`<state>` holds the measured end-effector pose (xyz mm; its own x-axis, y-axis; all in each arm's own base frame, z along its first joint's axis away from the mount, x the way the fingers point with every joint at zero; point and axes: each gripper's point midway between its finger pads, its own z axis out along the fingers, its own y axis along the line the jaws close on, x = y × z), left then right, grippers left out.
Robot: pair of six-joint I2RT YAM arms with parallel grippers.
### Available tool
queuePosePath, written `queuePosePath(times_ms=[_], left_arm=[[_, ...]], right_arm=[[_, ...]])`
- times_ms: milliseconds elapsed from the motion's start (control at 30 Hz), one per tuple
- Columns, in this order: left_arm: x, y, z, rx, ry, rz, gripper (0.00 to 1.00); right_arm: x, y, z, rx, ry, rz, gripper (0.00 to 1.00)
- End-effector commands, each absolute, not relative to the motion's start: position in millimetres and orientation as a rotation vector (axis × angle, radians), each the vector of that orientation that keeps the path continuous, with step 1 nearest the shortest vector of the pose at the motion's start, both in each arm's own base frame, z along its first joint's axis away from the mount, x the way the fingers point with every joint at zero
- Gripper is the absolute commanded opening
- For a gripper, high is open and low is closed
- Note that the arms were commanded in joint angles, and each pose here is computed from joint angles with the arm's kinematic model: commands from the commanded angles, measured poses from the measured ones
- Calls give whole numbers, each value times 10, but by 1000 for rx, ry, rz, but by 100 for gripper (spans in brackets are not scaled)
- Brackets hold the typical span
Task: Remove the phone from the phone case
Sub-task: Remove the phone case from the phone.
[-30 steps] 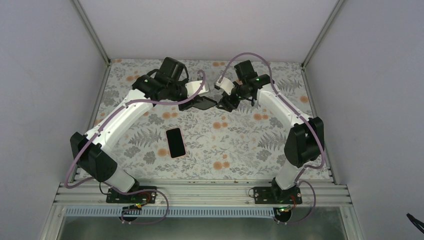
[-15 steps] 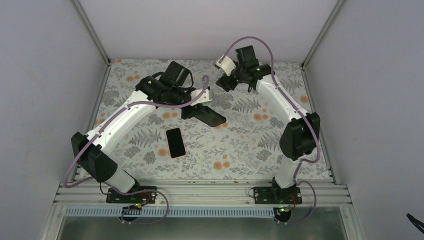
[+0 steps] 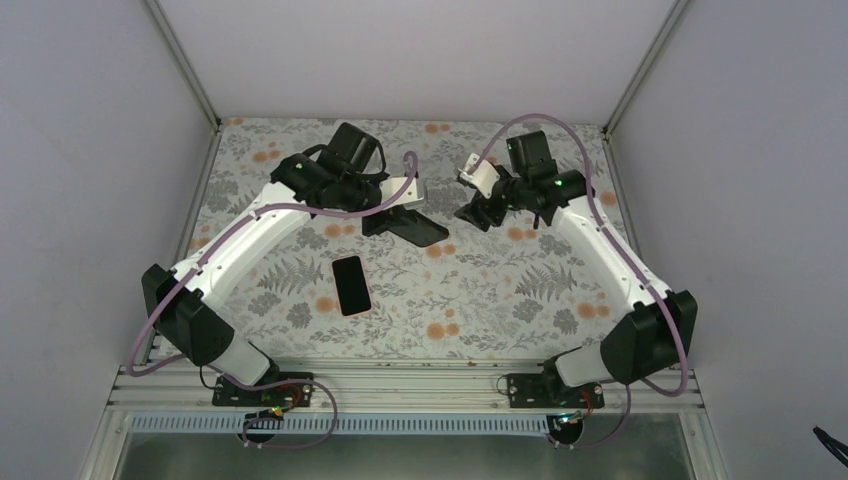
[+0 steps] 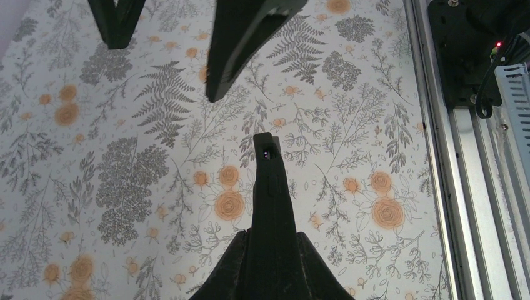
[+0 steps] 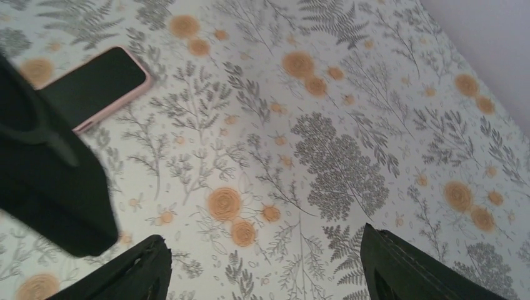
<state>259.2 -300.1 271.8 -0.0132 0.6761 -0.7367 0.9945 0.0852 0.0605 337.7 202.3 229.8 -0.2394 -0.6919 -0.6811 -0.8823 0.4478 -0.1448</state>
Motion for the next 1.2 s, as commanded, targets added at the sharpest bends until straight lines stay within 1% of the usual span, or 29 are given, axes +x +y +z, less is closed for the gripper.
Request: queuePosePath(times_ms=[0, 200, 500, 867, 1167], left_arm=[[2649, -3071, 2906, 1626, 1666, -664, 2], [2684, -3080, 2945, 1620, 1661, -651, 2], [2700, -3094, 2945, 1615, 1670, -657, 2], [2696, -3121, 2963, 1615, 1666, -680, 2], [2649, -3107, 2942, 1627, 1666, -689, 2]], right_arm=[[3090, 2098, 2190, -1396, 1988, 451, 78], [2964, 2105, 2005, -1419, 2034, 492, 74], [2913, 2159, 1975, -1419, 2016, 536, 74], [3056, 2274, 2078, -1384, 1980, 548, 73], [3253, 2259, 2105, -1361, 1961, 458, 72]])
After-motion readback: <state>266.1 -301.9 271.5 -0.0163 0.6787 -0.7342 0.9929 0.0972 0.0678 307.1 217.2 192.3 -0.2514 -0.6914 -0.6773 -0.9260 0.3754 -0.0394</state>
